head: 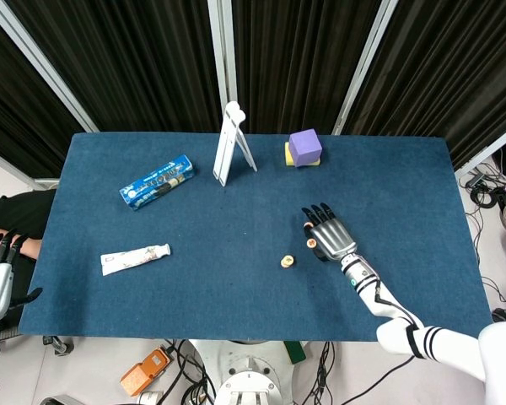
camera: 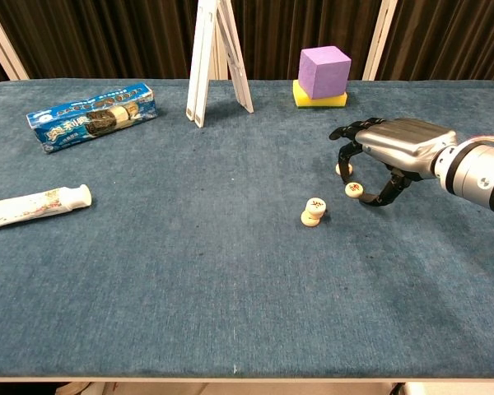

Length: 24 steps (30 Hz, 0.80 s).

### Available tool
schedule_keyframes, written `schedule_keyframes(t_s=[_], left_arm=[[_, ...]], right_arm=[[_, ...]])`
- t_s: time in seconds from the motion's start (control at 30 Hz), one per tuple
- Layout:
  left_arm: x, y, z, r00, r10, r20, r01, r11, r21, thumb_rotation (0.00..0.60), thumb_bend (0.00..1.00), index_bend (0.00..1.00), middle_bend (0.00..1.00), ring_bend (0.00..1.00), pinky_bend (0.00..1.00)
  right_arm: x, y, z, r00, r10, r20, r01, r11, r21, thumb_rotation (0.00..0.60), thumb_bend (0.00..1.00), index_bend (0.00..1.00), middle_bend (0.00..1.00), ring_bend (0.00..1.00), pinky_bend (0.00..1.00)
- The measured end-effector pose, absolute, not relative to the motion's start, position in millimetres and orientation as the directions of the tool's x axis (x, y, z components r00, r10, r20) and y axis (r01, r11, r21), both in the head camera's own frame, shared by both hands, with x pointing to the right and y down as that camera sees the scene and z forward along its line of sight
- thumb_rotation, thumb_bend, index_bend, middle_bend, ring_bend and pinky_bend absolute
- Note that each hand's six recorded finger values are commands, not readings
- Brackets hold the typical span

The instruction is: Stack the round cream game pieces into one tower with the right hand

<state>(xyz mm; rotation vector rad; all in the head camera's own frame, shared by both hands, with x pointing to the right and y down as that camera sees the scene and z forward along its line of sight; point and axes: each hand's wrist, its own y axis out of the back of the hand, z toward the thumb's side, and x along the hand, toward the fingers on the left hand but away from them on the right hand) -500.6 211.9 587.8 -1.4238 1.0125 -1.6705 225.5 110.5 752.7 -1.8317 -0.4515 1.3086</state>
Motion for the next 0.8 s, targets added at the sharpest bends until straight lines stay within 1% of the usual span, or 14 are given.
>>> schedule_keyframes(t_s=[0.2,0.37,0.57,0.8], left_arm=[[-501,212,588,-0.141,-0.890,0.434,0.028,-0.441,-0.897,0.600,0.03,0.10,0.03,0.01,0.00],[-501,212,588,-0.142,-0.890,0.432,0.028,-0.440,-0.897,0.600,0.03,0.10,0.03,0.01,0.00],[-501,211,587,-0.139,-0.892,0.430,0.028,-0.438,-0.899,0.600,0.03,0.10,0.03,0.01,0.00],[-502,213,586,-0.146,-0.891,0.430,0.029,-0.438,-0.899,0.600,0.03,0.10,0.03,0.01,0.00]], right_arm=[[227,110,754,0.390,0.687,-0.613,-0.163,-0.603,-0.781,0.600,0.49,0.54,0.12,0.00,0.03],[226,110,747,0.403,0.695,-0.595,-0.150,-0.591,-0.792,0.600,0.49,0.55,0.13,0.00,0.03],[216,113,726,0.457,0.694,-0.557,-0.121,-0.571,-0.812,0.600,0.49,0.55,0.13,0.00,0.03],[194,128,695,0.549,0.653,-0.521,-0.112,-0.561,-0.820,0.600,0.49,0.53,0.13,0.00,0.03]])
